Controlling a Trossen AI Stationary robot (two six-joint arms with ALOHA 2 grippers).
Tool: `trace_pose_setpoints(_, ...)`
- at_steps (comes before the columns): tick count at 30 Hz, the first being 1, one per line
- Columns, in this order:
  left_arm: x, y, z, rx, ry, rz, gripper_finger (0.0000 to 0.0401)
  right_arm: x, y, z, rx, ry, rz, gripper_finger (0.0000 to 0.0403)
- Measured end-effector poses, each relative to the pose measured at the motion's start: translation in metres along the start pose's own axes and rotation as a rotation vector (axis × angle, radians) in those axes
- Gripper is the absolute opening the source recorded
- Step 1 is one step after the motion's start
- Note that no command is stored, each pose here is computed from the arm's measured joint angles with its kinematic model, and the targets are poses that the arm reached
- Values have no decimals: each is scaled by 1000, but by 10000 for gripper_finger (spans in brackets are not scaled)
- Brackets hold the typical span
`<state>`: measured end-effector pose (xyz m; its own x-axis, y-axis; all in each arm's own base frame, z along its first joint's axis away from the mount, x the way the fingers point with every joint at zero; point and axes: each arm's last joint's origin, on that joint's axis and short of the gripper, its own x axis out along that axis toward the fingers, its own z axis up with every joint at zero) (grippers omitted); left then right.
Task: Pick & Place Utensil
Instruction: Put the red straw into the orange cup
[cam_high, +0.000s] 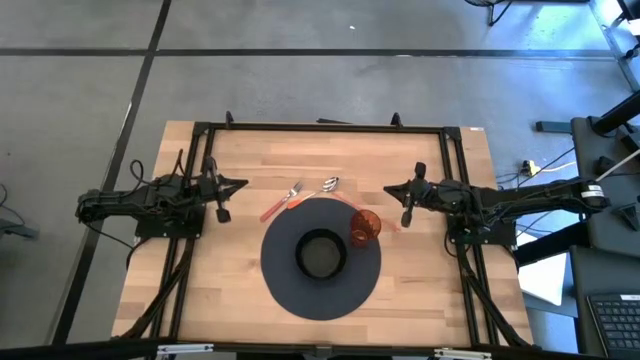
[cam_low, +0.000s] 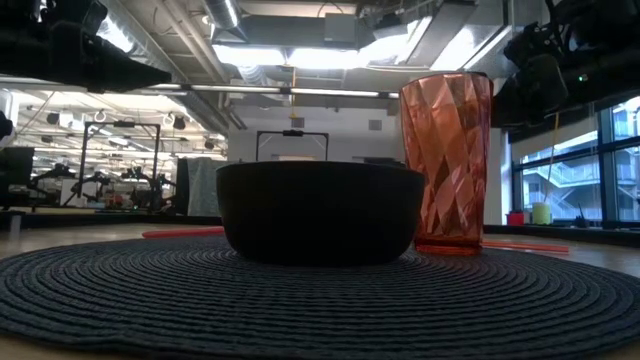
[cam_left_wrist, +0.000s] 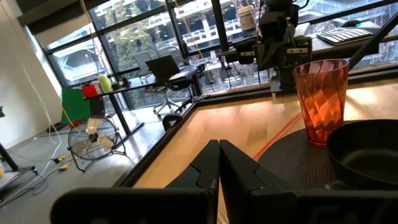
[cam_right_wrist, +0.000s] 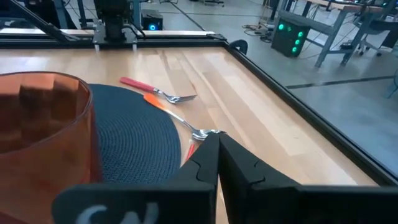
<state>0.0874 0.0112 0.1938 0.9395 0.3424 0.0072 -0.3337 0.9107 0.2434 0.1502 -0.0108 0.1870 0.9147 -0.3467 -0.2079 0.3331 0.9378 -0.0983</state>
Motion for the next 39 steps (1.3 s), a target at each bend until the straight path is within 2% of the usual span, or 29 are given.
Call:
trace_pose_setpoints(25,0,0,0,-11,-1,-1,4,0,0,0,17,1,0,12)
trace_pose_setpoints(29,0,0,0,-18,-4,-13,4,0,0,-1,65,9,1,12)
trace_pose_setpoints(34,0,0,0,-19,-6,-13,4,-1,0,-5,114,108,-5,12)
trace_pose_setpoints(39,0,0,0,-19,-7,-13,4,-4,-2,4,184,249,-44,12)
